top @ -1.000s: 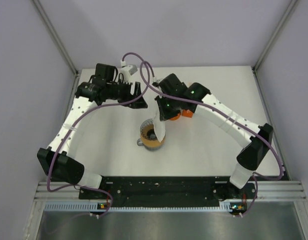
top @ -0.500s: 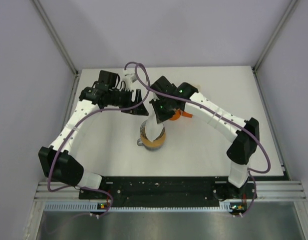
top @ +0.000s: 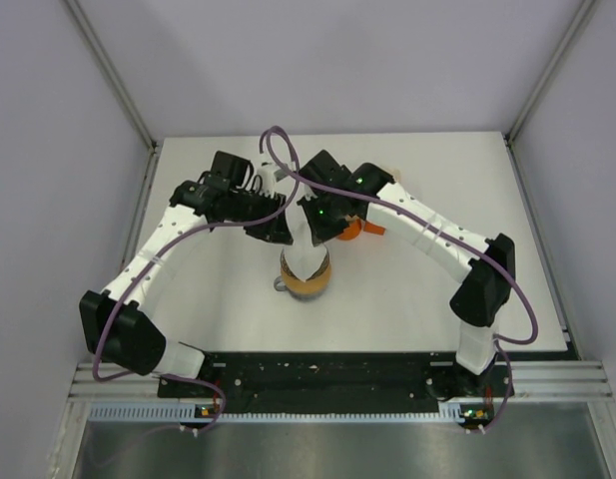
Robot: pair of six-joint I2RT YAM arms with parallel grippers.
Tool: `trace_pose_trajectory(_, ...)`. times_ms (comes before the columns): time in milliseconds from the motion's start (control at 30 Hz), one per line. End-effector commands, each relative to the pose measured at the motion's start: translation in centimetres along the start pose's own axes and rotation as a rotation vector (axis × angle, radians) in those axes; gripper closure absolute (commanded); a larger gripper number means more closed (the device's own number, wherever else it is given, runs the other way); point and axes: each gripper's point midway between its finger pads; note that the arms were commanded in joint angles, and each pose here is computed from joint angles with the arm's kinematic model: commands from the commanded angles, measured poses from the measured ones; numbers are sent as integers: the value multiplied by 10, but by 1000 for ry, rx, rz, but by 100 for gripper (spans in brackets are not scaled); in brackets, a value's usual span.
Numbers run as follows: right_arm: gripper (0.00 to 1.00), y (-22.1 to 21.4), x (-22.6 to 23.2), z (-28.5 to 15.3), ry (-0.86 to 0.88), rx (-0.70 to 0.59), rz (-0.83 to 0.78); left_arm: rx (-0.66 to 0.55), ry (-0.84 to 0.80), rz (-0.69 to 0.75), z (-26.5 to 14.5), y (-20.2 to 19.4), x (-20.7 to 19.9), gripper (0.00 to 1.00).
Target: Place the coffee filter in the dripper
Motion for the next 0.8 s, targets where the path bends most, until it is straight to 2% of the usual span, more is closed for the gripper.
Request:
trace_pose_trajectory(0,100,11,8,-10,7,-52,-28,6,31,102,1,1,3,64)
trace_pose_trajectory(67,100,11,5,-11,-1,-55,-24,11,32,110,0,1,3,76)
trace_pose_trajectory(267,100,14,4,-11,0,-58,-25,24,23,113,-3,-3,0,100)
trace_pose_trajectory(567,100,-4,-19,-14,-50,-33,1,40,189,161,-15,-1,26,100)
trace_pose_trajectory(767,100,3,-6,-16,31,-64,-14,74,101,169,-8,-9,11,100)
Point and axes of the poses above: each gripper's point midway between its finger pads, its own z axis out along the fingers, its own x axis along the line the jaws close on, y = z × x, and after that the axes turned 7 degrees about -z, right-handed
